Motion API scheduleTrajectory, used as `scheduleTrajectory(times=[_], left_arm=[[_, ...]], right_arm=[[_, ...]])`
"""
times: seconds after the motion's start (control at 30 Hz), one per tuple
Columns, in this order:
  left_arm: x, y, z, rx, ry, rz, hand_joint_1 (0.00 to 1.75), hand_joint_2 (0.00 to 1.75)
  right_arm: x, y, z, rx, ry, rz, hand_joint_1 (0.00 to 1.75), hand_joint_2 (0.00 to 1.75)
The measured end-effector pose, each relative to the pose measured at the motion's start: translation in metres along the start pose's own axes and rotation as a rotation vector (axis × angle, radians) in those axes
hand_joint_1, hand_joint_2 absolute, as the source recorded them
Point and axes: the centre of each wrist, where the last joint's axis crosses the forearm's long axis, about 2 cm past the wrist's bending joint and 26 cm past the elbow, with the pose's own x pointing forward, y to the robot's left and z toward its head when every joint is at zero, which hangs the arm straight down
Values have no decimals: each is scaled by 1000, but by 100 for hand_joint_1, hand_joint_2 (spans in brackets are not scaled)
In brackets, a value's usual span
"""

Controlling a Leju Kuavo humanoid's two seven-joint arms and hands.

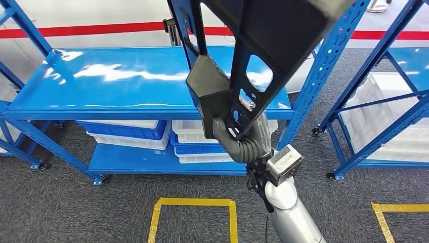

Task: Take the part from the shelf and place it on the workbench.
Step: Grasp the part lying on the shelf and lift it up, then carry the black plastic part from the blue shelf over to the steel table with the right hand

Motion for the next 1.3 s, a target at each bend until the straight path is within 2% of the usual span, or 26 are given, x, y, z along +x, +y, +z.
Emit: scheduleTrajectory(times=[0.63, 1.07, 1.3], left_arm=[[3, 1, -3, 9, -2, -2, 0, 175], [4, 3, -3, 12, 2, -4, 0, 175], [5, 3, -4, 22, 2, -5, 0, 175]], right_arm=[[-4, -9, 18, -14, 12, 31, 175, 175], [-4, -11, 21, -33, 4, 44, 175, 175], [3, -12, 21, -76, -53, 130, 175, 175]])
